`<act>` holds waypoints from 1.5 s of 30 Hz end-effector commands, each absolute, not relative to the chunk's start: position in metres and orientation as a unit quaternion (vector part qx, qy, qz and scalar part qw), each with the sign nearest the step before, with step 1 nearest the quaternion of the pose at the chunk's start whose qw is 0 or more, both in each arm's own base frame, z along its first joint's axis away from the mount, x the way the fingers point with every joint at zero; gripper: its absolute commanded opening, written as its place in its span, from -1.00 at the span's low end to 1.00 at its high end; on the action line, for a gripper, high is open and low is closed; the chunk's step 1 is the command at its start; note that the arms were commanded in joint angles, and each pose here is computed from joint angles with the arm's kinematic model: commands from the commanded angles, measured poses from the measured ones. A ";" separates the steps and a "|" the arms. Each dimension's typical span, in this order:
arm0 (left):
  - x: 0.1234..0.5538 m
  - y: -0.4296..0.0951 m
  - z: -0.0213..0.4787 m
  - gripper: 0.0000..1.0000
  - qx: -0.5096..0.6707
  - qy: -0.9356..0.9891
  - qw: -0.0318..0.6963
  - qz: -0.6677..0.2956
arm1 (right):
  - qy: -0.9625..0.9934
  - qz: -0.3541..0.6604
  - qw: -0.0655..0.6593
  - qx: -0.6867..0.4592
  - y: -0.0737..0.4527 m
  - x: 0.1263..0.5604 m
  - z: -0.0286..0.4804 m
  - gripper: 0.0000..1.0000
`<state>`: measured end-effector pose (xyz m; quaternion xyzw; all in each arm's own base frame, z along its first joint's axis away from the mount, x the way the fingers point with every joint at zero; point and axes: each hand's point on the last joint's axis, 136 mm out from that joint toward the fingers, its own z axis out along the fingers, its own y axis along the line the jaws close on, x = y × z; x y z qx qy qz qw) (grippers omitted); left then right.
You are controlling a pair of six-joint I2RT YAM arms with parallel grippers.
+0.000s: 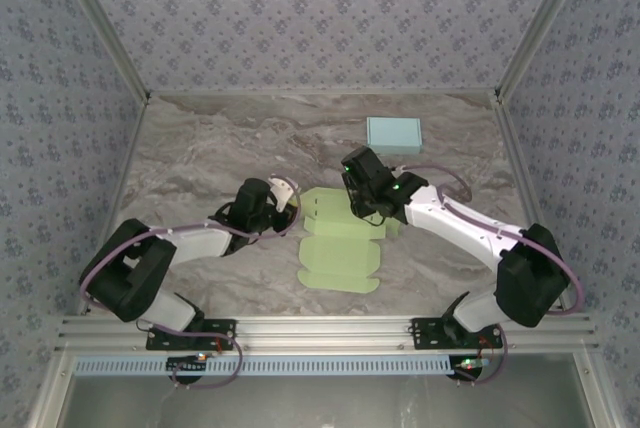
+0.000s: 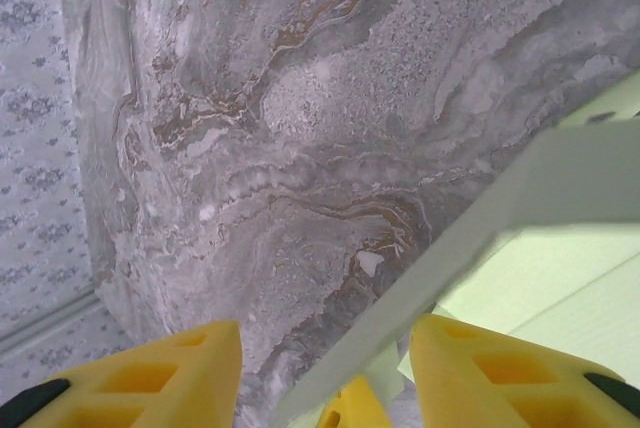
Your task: Fold the paper box
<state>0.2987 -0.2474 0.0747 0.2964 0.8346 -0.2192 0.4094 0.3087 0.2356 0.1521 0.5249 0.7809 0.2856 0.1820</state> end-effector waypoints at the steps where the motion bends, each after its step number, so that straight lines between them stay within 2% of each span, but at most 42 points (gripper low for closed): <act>1: 0.301 -0.248 0.083 -1.00 0.294 0.827 0.428 -0.217 | 0.768 0.255 0.170 0.562 0.228 0.303 0.124 -0.04; 6: 0.299 -0.248 0.083 -0.98 0.276 0.828 0.429 -0.232 | 0.783 0.235 0.195 0.542 0.226 0.305 0.121 -0.70; 8: 0.300 -0.247 0.082 -0.86 0.266 0.831 0.427 -0.236 | 0.787 0.223 0.215 0.534 0.220 0.304 0.124 -0.85; 10: 0.298 -0.246 0.087 -0.62 0.250 0.830 0.430 -0.251 | 0.788 0.213 0.240 0.524 0.214 0.303 0.123 -1.00; 12: 0.295 -0.245 0.093 -0.27 0.237 0.828 0.432 -0.267 | 0.795 0.223 0.259 0.501 0.214 0.309 0.119 -1.00; 18: 0.275 -0.240 0.107 0.26 0.211 0.823 0.425 -0.312 | 0.786 0.256 0.290 0.483 0.204 0.300 0.098 -1.00; 21: 0.261 -0.235 0.111 0.41 0.186 0.820 0.424 -0.336 | 0.773 0.275 0.301 0.487 0.197 0.292 0.092 -1.00; 31: 0.244 -0.222 0.088 0.45 0.217 0.818 0.432 -0.311 | 0.744 0.364 0.329 0.453 0.200 0.304 0.124 -1.00; 40: 0.263 -0.232 0.088 0.40 0.233 0.800 0.464 -0.299 | 0.717 0.473 0.353 0.370 0.234 0.330 0.152 -1.00; 45: 0.268 -0.235 0.098 0.36 0.263 0.777 0.495 -0.285 | 0.724 0.503 0.340 0.327 0.250 0.342 0.159 -1.00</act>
